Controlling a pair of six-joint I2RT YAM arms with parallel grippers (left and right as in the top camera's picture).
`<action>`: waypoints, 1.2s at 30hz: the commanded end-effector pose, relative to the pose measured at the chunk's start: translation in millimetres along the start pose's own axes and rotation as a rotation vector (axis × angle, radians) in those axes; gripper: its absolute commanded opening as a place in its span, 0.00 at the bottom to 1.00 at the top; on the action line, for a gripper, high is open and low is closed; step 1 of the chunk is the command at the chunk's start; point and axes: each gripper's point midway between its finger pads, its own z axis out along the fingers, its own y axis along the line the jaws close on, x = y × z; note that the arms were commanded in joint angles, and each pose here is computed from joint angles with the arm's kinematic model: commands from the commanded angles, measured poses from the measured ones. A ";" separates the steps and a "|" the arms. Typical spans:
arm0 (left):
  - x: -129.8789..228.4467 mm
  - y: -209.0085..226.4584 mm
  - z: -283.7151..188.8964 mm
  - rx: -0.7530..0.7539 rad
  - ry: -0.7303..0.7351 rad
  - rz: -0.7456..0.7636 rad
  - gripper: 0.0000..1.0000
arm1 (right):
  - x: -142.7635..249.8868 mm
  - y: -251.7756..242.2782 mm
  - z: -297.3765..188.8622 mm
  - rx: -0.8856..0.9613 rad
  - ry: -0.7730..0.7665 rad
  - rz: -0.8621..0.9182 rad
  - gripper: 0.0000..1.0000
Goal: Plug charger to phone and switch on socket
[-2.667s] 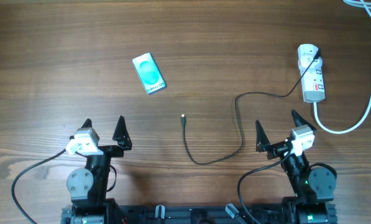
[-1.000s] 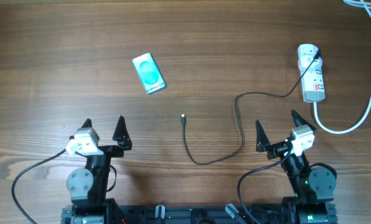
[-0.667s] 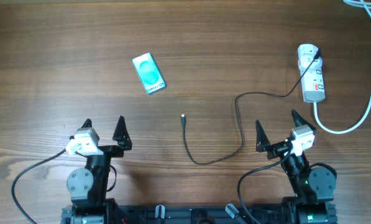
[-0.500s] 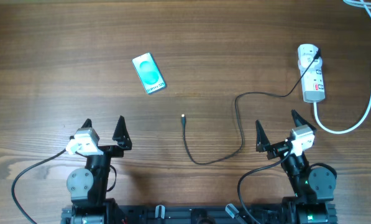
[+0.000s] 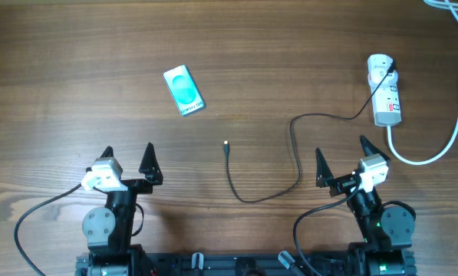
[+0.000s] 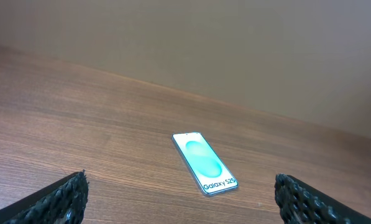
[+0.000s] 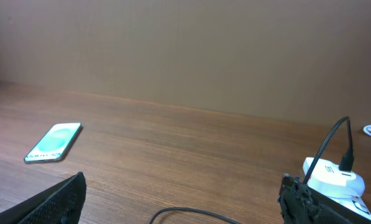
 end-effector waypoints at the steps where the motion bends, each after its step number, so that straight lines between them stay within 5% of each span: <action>1: 1.6 1.0 -0.1 -0.006 0.003 0.016 1.00 | -1.6 -2.3 -0.5 0.013 -0.009 -0.020 1.00; 36: -6.8 -1.5 -0.2 0.004 -0.032 0.019 1.00 | -1.6 -2.3 -0.5 0.013 -0.009 -0.020 1.00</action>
